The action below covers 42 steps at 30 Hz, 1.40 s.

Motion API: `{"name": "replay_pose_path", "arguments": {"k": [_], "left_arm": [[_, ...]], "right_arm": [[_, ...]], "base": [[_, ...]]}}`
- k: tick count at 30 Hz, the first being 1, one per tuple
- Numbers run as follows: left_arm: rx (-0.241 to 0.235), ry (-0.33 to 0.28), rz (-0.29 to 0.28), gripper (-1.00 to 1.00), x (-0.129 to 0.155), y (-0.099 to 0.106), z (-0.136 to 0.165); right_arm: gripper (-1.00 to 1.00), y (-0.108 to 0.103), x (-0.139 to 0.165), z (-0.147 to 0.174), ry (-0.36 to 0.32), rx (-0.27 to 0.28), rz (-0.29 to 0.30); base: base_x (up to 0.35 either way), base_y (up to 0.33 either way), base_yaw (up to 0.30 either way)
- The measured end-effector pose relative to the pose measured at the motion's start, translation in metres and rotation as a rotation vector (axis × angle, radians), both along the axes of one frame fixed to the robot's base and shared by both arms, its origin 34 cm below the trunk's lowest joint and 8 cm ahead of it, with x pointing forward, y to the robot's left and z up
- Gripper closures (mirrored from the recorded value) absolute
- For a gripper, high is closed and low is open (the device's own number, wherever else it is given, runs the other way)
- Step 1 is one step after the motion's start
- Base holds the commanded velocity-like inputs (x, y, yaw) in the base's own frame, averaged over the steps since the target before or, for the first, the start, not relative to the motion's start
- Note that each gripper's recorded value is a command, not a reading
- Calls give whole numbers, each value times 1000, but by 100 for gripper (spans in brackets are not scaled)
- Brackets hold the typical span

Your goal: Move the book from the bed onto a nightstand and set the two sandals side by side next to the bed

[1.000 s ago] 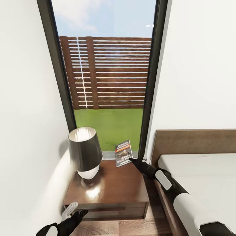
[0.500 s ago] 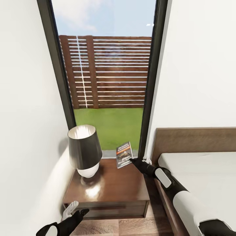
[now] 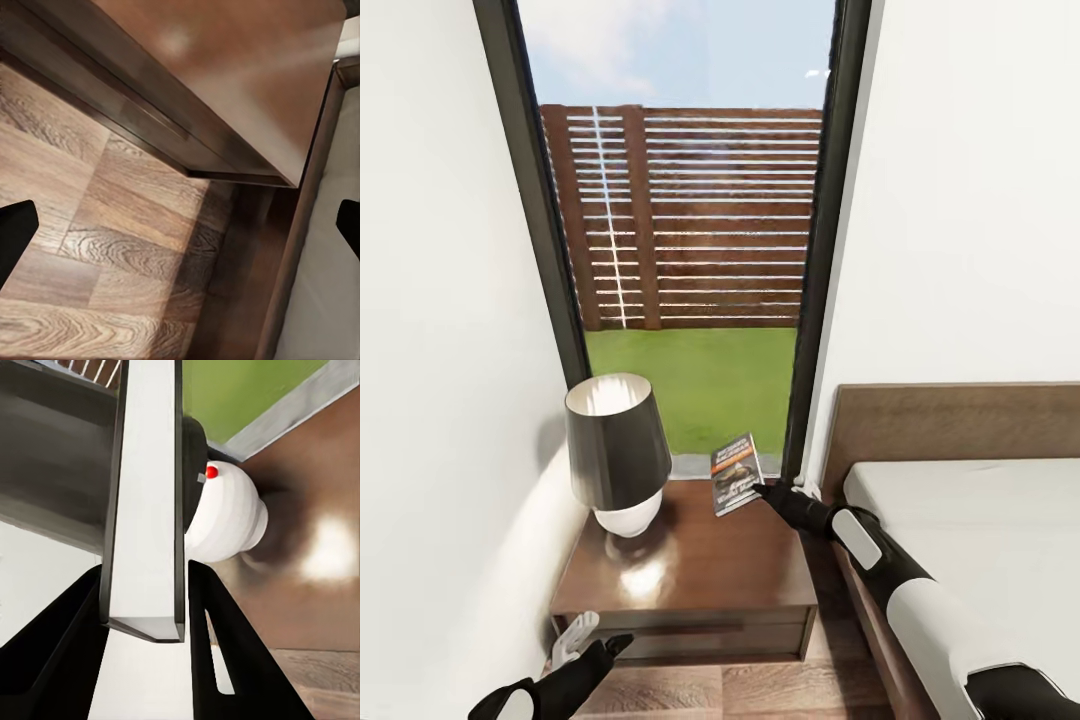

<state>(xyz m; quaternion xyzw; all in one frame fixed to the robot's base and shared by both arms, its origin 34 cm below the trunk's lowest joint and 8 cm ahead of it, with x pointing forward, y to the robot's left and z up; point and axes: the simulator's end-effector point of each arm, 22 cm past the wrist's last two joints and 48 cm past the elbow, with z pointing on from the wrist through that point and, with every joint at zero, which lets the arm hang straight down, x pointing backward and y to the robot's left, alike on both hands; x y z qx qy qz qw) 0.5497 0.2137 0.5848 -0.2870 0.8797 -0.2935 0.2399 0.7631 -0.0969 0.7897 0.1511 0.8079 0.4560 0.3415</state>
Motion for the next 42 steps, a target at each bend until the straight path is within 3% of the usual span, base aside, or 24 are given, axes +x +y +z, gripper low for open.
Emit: {"name": "replay_pose_path", "arguments": {"k": [4, 11, 25, 42], "left_arm": [[-3, 0, 0, -100, -1, -1, -7], [-3, 1, 6, -100, -2, 0, -21], [-13, 13, 8, -100, -7, -3, -49], [-4, 15, 8, -100, -13, 1, -84]], "right_arm": [[100, 10, -3, 6, -45, 42, 41], [100, 23, -11, 0, -90, 46, 101], [100, 19, -9, -21, -131, 37, 84], [100, 13, -10, -63, -102, 3, 54]], "base": [[0, 0, 0], [0, 0, 0], [0, 0, 0], [0, 0, 0]]}}
